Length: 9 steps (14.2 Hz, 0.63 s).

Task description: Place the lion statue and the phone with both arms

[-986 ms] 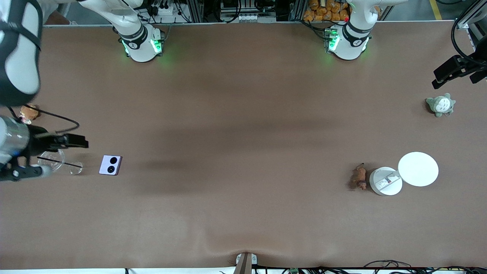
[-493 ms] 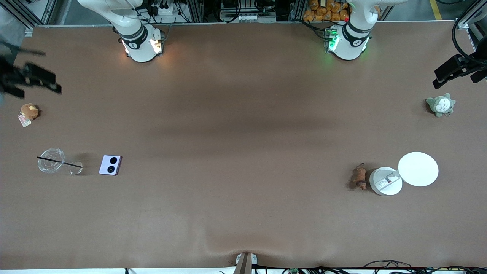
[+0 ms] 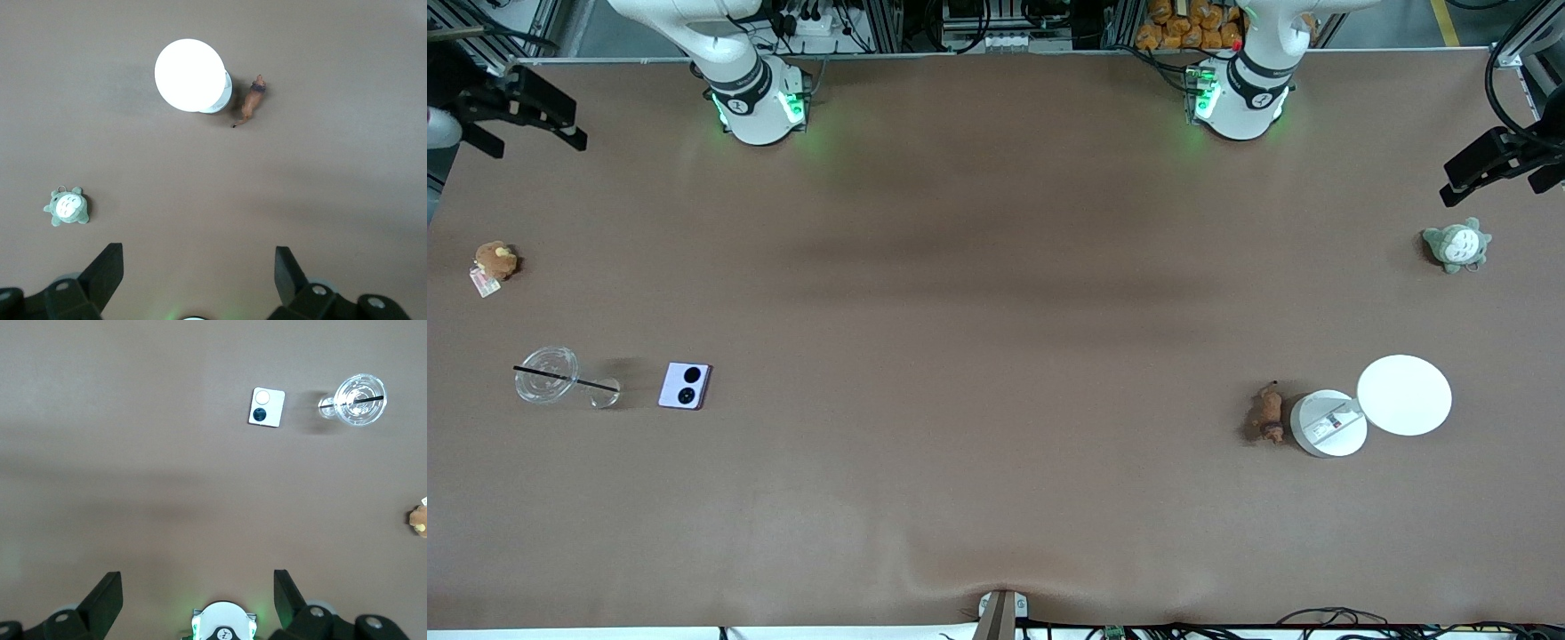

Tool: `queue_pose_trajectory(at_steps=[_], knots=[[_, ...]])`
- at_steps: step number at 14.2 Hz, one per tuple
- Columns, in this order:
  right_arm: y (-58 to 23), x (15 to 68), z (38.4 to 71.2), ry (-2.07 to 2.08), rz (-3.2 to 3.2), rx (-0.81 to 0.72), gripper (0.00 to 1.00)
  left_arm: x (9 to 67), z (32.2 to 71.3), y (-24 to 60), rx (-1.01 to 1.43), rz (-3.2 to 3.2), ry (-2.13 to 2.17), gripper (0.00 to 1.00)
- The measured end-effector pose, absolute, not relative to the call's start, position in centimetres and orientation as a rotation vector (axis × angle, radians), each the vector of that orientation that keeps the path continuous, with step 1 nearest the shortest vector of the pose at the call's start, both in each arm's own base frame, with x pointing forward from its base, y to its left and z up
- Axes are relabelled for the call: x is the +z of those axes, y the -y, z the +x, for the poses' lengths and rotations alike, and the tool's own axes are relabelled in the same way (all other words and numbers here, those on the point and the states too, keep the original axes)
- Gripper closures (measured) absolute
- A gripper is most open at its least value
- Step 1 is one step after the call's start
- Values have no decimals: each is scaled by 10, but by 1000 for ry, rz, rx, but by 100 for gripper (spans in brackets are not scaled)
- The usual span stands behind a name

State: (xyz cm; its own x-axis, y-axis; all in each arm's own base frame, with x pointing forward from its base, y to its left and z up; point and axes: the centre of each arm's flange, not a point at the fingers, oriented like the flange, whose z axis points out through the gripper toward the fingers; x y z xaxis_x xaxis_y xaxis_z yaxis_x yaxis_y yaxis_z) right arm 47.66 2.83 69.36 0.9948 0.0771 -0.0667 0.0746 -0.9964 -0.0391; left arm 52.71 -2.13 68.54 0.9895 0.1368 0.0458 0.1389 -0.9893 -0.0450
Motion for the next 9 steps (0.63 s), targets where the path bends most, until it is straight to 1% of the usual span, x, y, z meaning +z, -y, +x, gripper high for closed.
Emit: queue_pose_trajectory(at_steps=[3, 6, 9], knots=[[-25, 694, 489, 189, -3121, 60, 0, 685, 527, 21, -66, -3085, 213, 0], [-20, 686, 504, 189, -3119, 75, 0, 684, 526, 21, -55, -3085, 213, 0], [-17, 683, 512, 186, -3119, 80, 0, 684, 526, 21, -51, -3085, 214, 0]])
